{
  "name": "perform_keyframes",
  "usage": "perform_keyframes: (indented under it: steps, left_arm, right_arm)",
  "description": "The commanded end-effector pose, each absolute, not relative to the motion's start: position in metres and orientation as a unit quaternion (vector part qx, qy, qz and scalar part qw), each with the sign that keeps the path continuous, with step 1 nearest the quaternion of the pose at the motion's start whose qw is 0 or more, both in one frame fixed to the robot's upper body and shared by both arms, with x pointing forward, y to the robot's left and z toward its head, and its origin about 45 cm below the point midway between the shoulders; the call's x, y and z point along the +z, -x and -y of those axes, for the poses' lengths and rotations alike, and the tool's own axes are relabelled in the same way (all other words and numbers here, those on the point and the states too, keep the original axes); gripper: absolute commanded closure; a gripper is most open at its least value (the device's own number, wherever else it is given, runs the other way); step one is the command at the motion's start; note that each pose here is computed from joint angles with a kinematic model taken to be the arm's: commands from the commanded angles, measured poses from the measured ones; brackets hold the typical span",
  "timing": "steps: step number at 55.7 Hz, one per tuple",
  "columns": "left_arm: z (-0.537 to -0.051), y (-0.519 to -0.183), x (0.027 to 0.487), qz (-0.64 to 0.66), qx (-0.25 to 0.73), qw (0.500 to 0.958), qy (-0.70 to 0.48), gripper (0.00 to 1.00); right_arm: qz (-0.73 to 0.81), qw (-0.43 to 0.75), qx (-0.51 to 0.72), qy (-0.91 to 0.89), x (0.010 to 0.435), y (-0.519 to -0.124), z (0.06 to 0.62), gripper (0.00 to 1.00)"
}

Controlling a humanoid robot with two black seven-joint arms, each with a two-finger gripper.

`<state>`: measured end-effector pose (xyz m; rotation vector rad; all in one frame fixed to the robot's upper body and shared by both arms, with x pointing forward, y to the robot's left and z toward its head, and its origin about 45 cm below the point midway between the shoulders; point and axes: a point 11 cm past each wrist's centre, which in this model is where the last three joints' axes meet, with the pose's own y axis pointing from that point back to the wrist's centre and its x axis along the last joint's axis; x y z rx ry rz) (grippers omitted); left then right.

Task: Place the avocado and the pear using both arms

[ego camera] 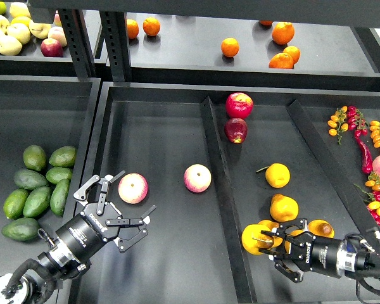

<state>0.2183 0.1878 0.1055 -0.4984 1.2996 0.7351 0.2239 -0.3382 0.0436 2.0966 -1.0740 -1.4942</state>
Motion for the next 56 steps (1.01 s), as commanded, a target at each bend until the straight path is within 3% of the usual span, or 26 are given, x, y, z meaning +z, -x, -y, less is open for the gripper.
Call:
perform_keyframes:
  steps: [1,32,41,56]
  left_arm:
    - [-0.188,-0.218,0.106,-0.585,0.331,0.706,0.224,0.01]
    - [-0.185,-0.217,0.105,-0.586,0.327,0.707,0.222,0.0]
    - [-0.185,-0.217,0.105,-0.587,0.327,0.706,0.222,0.01]
    - [-0.185,-0.217,0.105,-0.587,0.328,0.706,0.222,0.01]
  right_arm:
    - [0.395,0.184,-0.534,-0.724,0.035,-0.218,0.351,0.8]
    - [0.421,0.202,-0.556,-0.688,0.013,-0.198,0.371,0.75]
    - [0.422,0.202,-0.558,-0.685,0.011,-0.197,0.371,0.66]
    - [0.423,0.203,-0.557,-0.685,0.012,-0.197,0.373,0.3]
